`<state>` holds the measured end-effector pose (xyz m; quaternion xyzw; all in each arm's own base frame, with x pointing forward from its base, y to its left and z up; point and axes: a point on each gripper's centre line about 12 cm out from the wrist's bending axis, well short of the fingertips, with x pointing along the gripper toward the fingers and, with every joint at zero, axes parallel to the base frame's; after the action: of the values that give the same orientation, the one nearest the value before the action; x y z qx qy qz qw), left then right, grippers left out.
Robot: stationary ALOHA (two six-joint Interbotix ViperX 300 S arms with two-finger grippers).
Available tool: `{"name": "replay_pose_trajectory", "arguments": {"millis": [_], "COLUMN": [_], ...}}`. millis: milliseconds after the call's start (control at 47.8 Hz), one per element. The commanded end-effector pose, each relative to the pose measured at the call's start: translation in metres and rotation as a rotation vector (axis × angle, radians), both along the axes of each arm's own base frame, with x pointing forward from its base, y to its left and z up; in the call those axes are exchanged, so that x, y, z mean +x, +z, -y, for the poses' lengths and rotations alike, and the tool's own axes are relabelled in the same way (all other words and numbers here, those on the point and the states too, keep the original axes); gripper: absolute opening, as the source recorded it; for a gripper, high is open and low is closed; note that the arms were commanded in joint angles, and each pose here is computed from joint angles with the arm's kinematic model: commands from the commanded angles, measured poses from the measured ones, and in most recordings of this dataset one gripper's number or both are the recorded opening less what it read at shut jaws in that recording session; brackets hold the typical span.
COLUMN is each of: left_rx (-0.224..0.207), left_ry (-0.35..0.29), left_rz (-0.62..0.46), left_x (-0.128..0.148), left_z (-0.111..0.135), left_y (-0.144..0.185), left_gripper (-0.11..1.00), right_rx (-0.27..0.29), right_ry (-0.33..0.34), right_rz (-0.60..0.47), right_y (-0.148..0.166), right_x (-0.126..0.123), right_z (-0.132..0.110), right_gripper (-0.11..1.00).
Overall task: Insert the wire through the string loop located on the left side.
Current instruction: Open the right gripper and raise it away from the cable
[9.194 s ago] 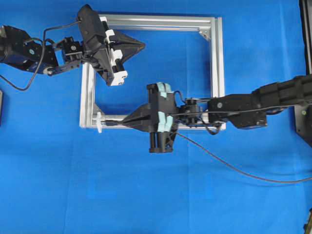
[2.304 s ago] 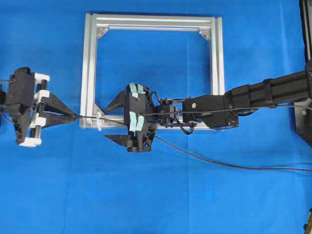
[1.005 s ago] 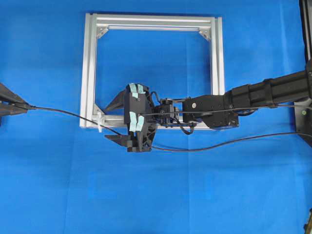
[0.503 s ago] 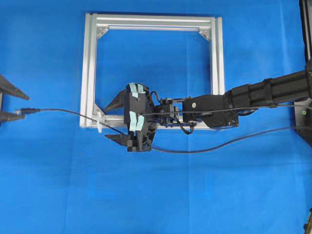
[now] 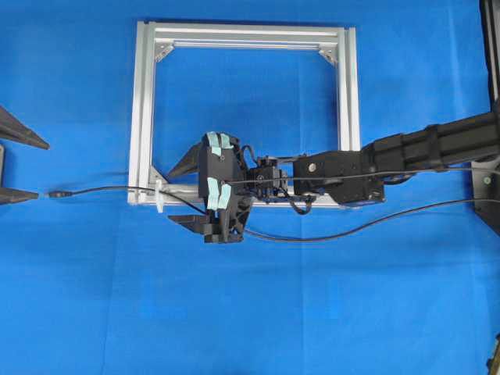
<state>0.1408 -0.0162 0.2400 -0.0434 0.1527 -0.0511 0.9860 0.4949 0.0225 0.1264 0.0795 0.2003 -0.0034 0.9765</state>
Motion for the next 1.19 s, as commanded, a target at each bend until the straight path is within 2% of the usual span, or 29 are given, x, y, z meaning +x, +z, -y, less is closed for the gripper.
{"name": "replay_pose_trajectory", "arguments": {"millis": [0, 356, 565, 1173], "left_rx": [0.000, -0.002, -0.004, -0.005], "left_ry": [0.004, 0.005, 0.006, 0.006], "left_rz": [0.017, 0.026, 0.026, 0.019], "left_x": [0.002, 0.002, 0.002, 0.002], "left_z": [0.000, -0.001, -0.001, -0.001], "left_y": [0.007, 0.008, 0.008, 0.005], "left_gripper": [0.84, 0.84, 0.84, 0.84], "right_rx": [0.007, 0.008, -0.004, -0.013], "right_ry": [-0.006, -0.031, -0.026, -0.023], "right_rz": [0.098, 0.155, 0.190, 0.194], "right_y": [0.050, 0.102, 0.131, 0.133], "right_x": [0.003, -0.007, -0.011, -0.012], "right_z": [0.003, 0.017, 0.018, 0.018], "right_gripper": [0.98, 0.98, 0.98, 0.98]}}
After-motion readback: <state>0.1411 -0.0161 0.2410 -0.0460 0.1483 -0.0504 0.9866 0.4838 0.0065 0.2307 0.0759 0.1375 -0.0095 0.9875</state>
